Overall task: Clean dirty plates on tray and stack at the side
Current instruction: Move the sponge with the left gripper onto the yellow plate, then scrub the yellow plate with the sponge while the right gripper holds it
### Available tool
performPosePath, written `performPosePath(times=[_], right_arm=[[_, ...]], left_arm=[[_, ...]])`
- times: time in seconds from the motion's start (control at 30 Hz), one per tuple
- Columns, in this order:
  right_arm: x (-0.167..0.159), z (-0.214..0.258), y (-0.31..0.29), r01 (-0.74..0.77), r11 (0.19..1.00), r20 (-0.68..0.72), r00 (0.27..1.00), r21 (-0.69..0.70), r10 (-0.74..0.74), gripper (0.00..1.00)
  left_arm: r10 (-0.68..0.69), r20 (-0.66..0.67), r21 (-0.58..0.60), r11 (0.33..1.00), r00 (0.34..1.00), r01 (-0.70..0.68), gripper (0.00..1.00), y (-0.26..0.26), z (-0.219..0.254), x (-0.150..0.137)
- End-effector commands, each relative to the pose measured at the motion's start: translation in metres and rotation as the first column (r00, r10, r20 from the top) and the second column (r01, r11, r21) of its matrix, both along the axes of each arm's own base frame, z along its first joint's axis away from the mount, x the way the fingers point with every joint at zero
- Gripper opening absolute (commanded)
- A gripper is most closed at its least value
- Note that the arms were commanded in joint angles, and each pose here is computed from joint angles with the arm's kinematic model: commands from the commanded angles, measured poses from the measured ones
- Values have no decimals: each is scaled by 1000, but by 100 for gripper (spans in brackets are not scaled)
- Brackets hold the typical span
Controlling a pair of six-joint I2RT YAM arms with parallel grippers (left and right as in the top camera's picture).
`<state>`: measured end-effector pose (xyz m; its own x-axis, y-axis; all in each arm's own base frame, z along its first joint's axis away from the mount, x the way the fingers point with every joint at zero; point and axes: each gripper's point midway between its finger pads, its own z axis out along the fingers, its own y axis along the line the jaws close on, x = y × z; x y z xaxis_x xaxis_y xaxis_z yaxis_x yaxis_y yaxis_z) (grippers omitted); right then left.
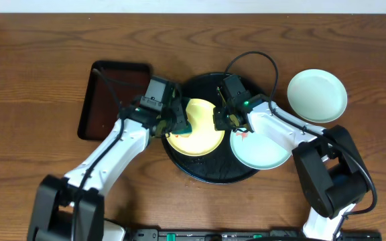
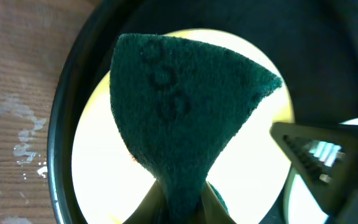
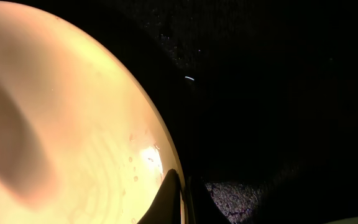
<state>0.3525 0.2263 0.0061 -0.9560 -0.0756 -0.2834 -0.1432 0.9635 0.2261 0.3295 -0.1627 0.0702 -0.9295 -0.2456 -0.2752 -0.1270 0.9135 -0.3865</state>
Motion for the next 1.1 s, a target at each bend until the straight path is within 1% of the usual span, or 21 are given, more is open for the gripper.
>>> performPosePath(times=[0.0,0.13,0.4,0.57,0.67,0.93,1.07], right_arm=[[0,-3,0,11,1000,3,1000,-19,-11,1],[1,-3,0,11,1000,5,1000,-18,-11,1],[1,-3,0,10,1000,5,1000,-18,-10,1],[1,-3,0,11,1000,5,1000,-18,-11,1],[1,-3,0,10,1000,5,1000,-19,-10,1],[0,-3,-1,12,1000,4,1000,-23,-11,1],[1,-4,-2,13,1000,5,1000,-28,-13,1]], left_arm=[[13,-31,15,1000,999,-12,8,1,-12,-2],[-3,-22,-21,1000,1000,2,8,-6,-10,0],[-9,-21,-21,1000,1000,9,8,-11,-13,1],[4,-46,-36,999,999,-5,8,-26,-28,1],[-21,-59,-29,999,998,19,8,-35,-42,-1],[8,-106,34,999,994,-5,8,-26,-69,-2],[69,-91,173,984,993,-52,7,-1,-78,-1]])
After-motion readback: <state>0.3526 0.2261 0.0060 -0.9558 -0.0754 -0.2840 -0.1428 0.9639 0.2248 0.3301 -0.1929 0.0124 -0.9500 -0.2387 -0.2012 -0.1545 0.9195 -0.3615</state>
